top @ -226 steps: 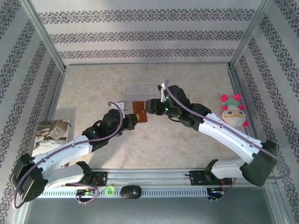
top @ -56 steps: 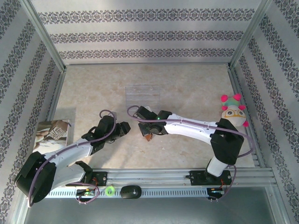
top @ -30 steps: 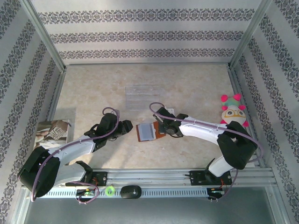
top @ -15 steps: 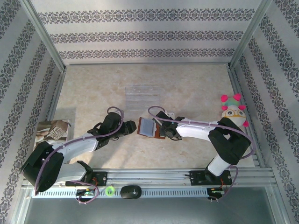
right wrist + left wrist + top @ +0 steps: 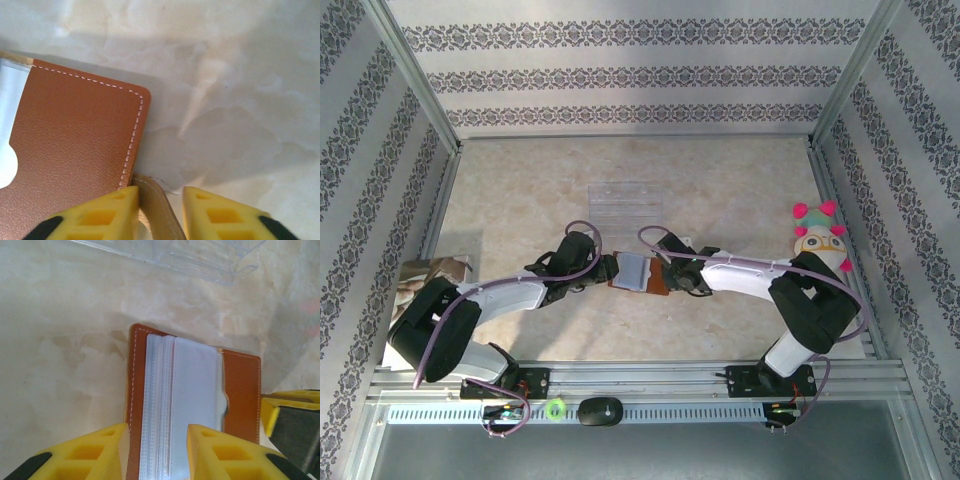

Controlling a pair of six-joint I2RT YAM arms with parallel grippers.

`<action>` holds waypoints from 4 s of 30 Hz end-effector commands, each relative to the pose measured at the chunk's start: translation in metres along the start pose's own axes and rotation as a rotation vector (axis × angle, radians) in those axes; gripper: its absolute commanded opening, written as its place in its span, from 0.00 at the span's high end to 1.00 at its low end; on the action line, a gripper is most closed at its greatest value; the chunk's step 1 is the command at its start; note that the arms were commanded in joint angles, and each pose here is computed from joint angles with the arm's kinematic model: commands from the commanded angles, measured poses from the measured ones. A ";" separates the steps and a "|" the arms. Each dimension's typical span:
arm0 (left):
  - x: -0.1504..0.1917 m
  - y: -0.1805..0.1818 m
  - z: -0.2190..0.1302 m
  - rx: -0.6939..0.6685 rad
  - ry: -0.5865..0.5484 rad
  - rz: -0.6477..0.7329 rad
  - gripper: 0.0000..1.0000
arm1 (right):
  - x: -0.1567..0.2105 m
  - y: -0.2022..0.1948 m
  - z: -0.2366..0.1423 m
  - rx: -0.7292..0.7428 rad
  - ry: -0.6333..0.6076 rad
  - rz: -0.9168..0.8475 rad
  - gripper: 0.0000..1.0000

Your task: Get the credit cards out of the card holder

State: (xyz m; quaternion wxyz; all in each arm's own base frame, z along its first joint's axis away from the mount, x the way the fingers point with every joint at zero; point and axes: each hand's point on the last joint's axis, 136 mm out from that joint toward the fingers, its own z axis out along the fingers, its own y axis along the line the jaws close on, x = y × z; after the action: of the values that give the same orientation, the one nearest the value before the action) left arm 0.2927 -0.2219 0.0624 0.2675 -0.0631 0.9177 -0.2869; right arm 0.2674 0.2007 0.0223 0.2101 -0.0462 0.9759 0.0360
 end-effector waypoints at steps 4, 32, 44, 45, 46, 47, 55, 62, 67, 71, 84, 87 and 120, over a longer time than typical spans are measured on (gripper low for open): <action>0.004 0.000 0.001 -0.007 0.008 0.006 0.59 | -0.031 0.009 -0.047 -0.079 -0.103 -0.049 0.55; 0.003 0.052 -0.055 -0.164 -0.094 -0.088 0.55 | -0.041 0.120 -0.023 -0.199 -0.010 -0.156 0.45; 0.006 0.063 -0.065 -0.169 -0.113 -0.108 0.53 | -0.029 0.129 0.005 -0.072 -0.007 -0.294 0.27; 0.005 0.062 -0.064 -0.167 -0.114 -0.110 0.53 | -0.027 0.128 0.007 -0.068 0.003 -0.301 0.28; 0.006 0.062 -0.064 -0.165 -0.112 -0.111 0.53 | -0.024 0.127 0.009 -0.060 0.013 -0.309 0.29; 0.005 0.061 -0.063 -0.163 -0.110 -0.109 0.53 | -0.021 0.124 0.012 -0.045 0.025 -0.317 0.29; 0.005 0.057 -0.059 -0.147 -0.093 -0.102 0.53 | -0.004 0.106 0.021 -0.010 0.046 -0.339 0.41; 0.005 0.050 -0.054 -0.115 -0.078 -0.107 0.53 | -0.004 0.116 0.015 -0.167 0.023 -0.341 0.57; 0.006 0.046 -0.053 -0.101 -0.067 -0.107 0.54 | 0.000 0.120 0.010 -0.255 0.030 -0.344 0.69; 0.007 0.044 -0.053 -0.088 -0.060 -0.105 0.54 | 0.008 0.126 0.003 -0.341 0.041 -0.360 0.75; 0.019 0.002 -0.030 0.033 -0.009 -0.002 0.59 | 0.014 0.128 -0.006 -0.542 0.042 -0.218 1.00; 0.019 -0.011 -0.024 0.048 -0.013 0.041 0.63 | 0.011 0.129 -0.007 -0.563 0.037 -0.185 1.00; 0.082 0.011 0.014 -0.086 0.266 0.053 1.00 | 0.001 0.129 -0.011 -0.568 -0.006 -0.112 1.00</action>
State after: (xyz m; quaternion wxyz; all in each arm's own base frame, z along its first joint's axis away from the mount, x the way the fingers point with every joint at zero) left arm 0.2480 -0.2474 0.0307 0.1956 -0.0244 0.9389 -0.2822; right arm 0.2477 0.3296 0.0321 0.1841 -0.1667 0.9239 0.2911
